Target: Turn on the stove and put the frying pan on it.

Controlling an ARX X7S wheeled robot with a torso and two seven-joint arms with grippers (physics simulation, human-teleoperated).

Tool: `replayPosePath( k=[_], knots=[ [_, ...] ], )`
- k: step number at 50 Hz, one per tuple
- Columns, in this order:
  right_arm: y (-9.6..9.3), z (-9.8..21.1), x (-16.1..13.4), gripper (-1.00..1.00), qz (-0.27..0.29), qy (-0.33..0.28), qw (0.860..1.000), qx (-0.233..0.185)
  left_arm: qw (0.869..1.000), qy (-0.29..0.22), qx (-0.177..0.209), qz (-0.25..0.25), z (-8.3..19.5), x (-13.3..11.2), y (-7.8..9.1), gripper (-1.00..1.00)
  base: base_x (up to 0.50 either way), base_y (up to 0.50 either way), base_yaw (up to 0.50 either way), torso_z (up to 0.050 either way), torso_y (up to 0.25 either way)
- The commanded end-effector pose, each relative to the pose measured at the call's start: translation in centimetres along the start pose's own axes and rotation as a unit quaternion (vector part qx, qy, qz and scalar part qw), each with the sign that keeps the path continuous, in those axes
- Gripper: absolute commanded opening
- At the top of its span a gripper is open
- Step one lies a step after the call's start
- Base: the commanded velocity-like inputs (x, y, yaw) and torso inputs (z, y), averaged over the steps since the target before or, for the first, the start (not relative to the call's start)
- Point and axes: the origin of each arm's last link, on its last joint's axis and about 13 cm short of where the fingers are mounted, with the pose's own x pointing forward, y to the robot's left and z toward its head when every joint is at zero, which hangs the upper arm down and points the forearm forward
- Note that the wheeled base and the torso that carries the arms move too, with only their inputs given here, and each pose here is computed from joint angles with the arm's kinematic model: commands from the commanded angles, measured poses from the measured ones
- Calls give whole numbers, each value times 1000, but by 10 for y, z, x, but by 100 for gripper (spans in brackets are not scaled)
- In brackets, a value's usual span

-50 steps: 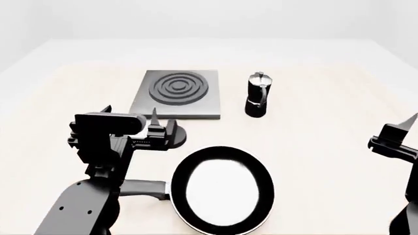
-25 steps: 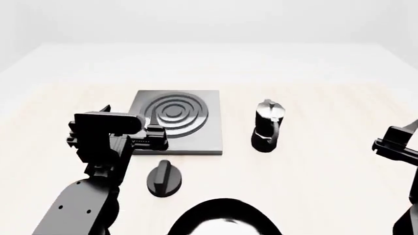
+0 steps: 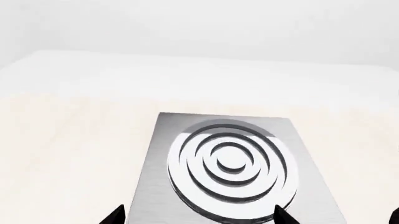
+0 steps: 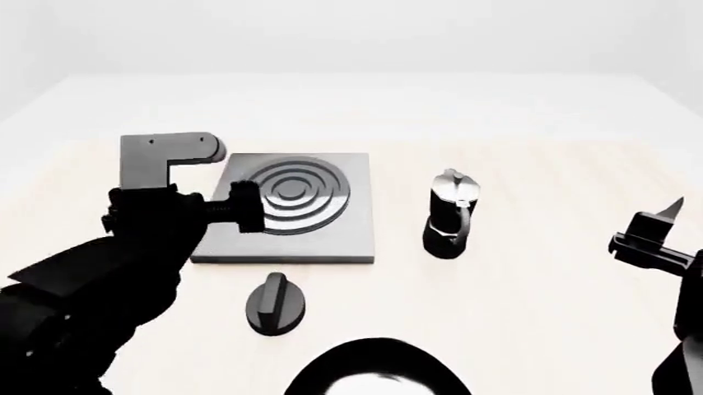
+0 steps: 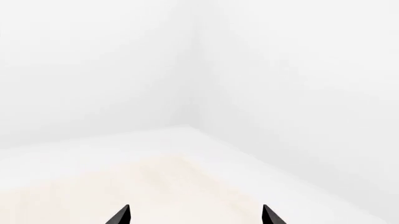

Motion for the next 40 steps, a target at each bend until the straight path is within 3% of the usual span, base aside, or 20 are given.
replayPosePath(
  k=[1,4,9,23,33,40],
  knots=[
    [3,-2,1,100,20,15,1000,6,987,161,0,-27,62,-14,27,100,0,0,0,0,0],
    [3,-1,2,100,23,16,1000,8,978,208,14,-20,67,-10,37,100,0,0,0,0,0],
    [2,-1,1,100,27,18,999,7,971,238,-10,-6,65,-2,50,100,0,0,0,0,0],
    [6,-4,2,100,34,23,999,4,962,270,-24,30,58,2,65,100,0,0,0,0,0],
    [7,-5,1,100,38,24,999,3,961,274,-20,28,56,2,66,100,0,0,0,0,0],
    [7,-6,1,100,39,25,999,4,953,301,-22,9,41,9,71,100,0,0,0,0,0]
  ],
)
